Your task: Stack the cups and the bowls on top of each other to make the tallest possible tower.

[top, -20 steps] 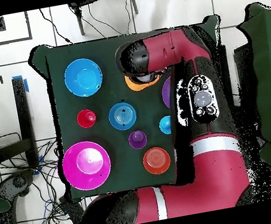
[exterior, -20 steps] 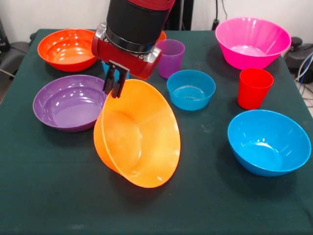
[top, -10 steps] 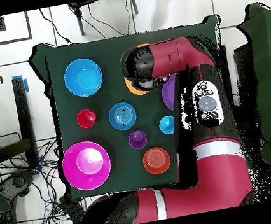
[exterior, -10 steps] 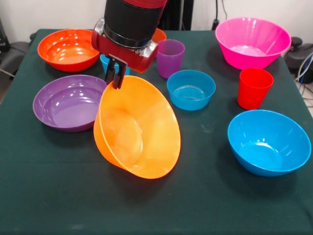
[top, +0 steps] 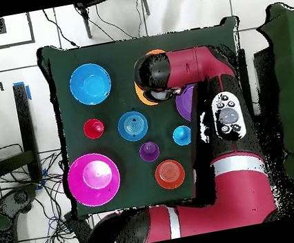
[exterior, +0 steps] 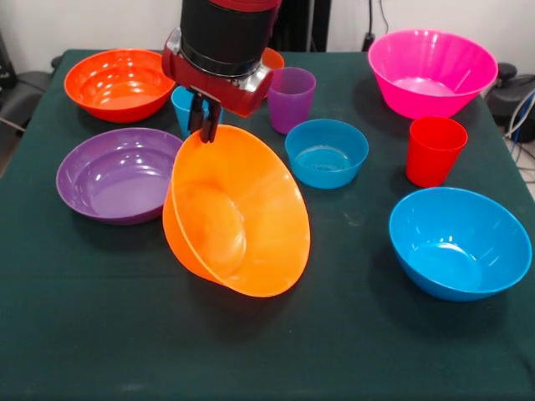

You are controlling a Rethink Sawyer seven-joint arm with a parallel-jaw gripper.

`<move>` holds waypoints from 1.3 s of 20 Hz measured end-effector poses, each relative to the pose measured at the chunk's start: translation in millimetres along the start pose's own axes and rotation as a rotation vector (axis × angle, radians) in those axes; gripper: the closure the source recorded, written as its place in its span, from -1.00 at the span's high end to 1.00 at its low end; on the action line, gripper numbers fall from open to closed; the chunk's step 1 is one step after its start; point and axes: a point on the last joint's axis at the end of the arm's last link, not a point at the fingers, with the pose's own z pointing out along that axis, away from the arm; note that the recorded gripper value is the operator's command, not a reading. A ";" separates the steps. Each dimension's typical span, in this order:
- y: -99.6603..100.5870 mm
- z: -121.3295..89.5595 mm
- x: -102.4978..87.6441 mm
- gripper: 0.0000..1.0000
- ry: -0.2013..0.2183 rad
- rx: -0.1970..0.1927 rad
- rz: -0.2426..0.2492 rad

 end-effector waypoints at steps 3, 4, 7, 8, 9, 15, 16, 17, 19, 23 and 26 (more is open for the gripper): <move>0.7 -0.3 2.2 -1.00 0.009 -0.003 0.010; 1.1 -0.3 3.1 -1.00 0.011 -0.002 0.011; 2.7 -0.7 5.9 -1.00 0.015 0.001 0.013; 3.2 -0.8 6.6 -1.00 0.016 0.002 0.013; 3.8 -0.9 7.6 -1.00 0.018 0.002 0.013; 8.8 -2.4 16.0 -1.00 0.031 0.005 0.016; 9.0 -2.4 17.0 -1.00 0.032 0.007 0.015; 9.1 -2.4 17.8 -1.00 0.033 0.008 0.015; 9.0 -1.7 20.9 -1.00 0.036 0.014 0.013; 6.8 -0.2 23.0 -1.00 0.041 0.020 0.014; 3.1 1.2 25.1 -1.00 0.047 0.025 0.019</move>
